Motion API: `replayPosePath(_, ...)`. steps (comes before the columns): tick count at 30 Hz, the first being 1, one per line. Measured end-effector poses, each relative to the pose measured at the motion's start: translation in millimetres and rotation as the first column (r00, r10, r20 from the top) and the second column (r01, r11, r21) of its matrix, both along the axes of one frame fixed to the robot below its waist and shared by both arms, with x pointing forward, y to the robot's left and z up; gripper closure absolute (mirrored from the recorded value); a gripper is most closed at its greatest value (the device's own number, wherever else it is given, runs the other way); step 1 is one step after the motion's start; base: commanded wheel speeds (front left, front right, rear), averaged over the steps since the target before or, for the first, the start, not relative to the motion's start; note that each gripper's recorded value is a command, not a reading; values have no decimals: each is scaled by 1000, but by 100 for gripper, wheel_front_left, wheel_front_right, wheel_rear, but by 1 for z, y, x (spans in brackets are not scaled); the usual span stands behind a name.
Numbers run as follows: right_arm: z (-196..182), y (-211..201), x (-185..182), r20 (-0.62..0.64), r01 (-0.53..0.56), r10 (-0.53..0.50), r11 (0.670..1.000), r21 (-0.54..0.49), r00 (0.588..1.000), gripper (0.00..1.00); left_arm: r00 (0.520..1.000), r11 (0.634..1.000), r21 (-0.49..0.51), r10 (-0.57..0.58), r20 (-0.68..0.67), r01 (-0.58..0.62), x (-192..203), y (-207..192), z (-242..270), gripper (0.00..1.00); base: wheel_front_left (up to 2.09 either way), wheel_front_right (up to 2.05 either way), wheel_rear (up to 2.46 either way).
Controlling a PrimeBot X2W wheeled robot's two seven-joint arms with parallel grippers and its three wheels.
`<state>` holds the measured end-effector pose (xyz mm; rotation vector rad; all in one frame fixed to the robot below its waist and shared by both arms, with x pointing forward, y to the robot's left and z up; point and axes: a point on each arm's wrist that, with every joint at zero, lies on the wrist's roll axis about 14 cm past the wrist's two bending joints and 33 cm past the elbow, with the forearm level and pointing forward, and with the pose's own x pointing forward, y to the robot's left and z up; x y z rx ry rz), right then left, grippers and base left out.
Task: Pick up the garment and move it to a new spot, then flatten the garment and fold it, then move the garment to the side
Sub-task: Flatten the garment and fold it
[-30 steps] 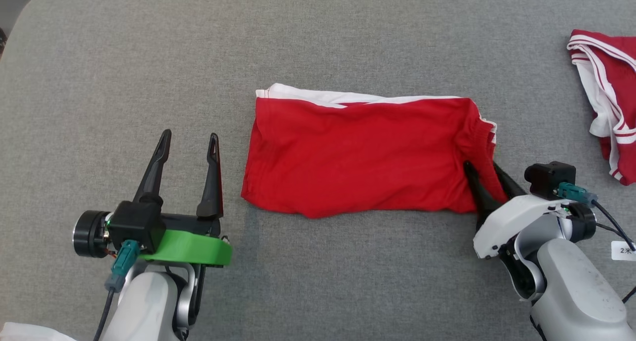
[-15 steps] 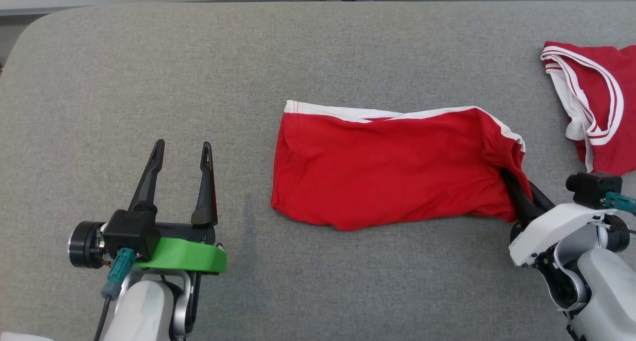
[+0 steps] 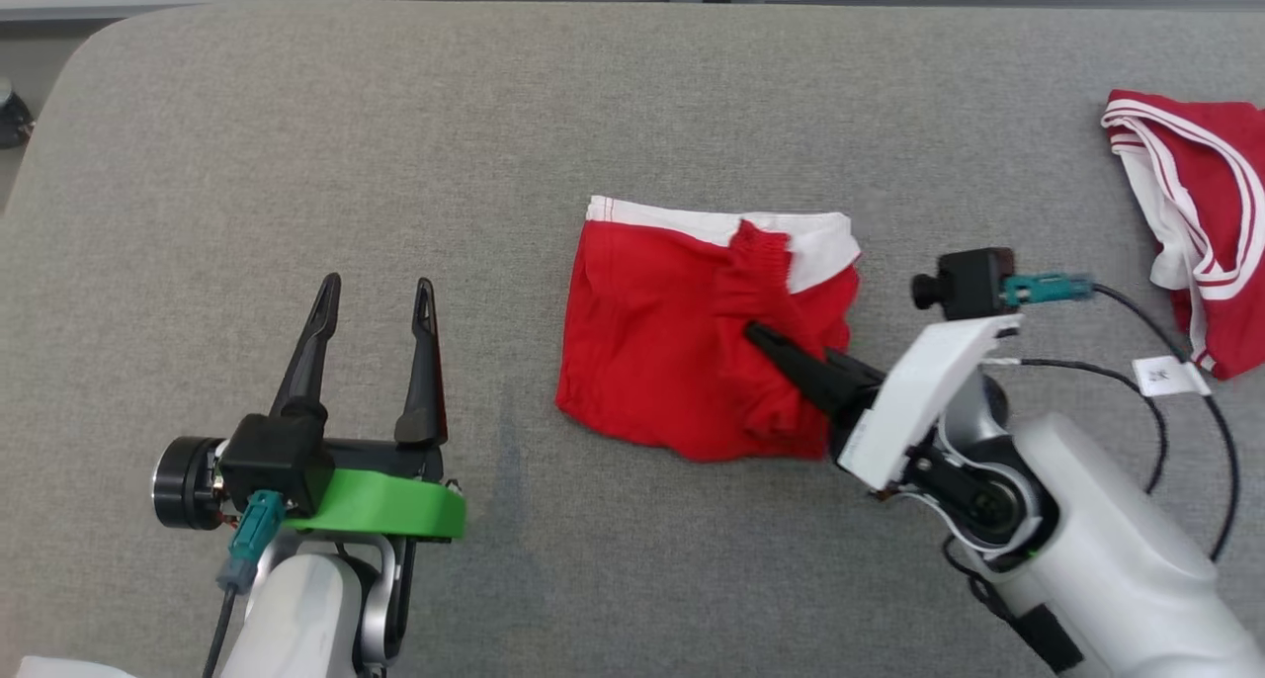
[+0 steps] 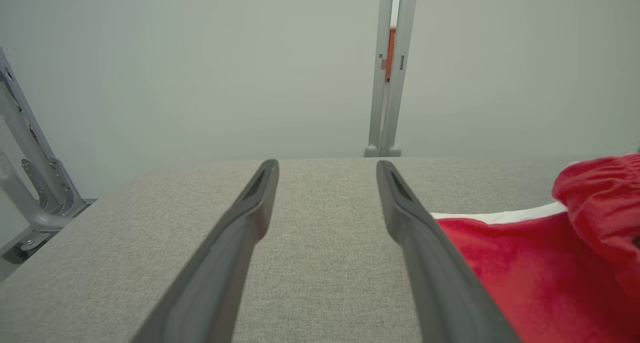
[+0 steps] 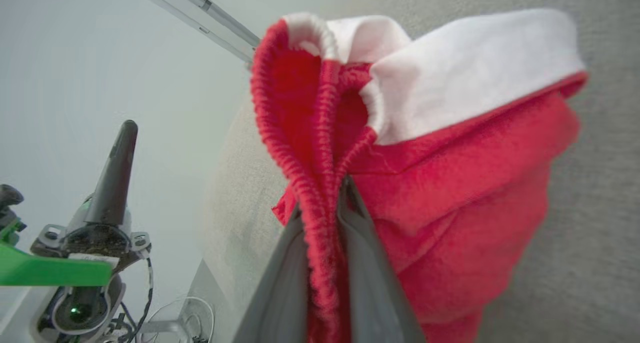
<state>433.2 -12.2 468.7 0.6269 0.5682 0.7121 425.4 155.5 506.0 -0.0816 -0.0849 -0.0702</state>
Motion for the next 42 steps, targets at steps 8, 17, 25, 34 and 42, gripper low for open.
replayPosePath(8, -16, 60, 16, -8, -84, 84, 996, -34, 996, 100, 998, 998, -9, 57, -6, -57, -6, 14, 0, 0, 0, 0, 0)
replayPosePath(17, -18, 85, 28, 132, -68, 76, 996, -65, 988, 0, 994, 994, -3, 110, -26, -110, -12, 29, -5, 0, 0, 0, 0)
replayPosePath(25, 28, 50, 47, 430, 78, -69, 997, -3, 900, 0, 995, 995, 7, 96, -15, -96, -6, 24, -4, 0, 0, 0, 0)
replayPosePath(34, 41, -93, 61, 528, 444, -370, 896, -16, 765, 0, 998, 998, 20, 59, -2, -59, 2, 15, -2, 0, 0, 0, 0)
replayPosePath(42, 46, -169, 17, 601, 624, -465, 778, -73, 650, 0, 999, 999, 17, 30, -18, -30, -1, 5, -8, 0, 0, 0, 0)
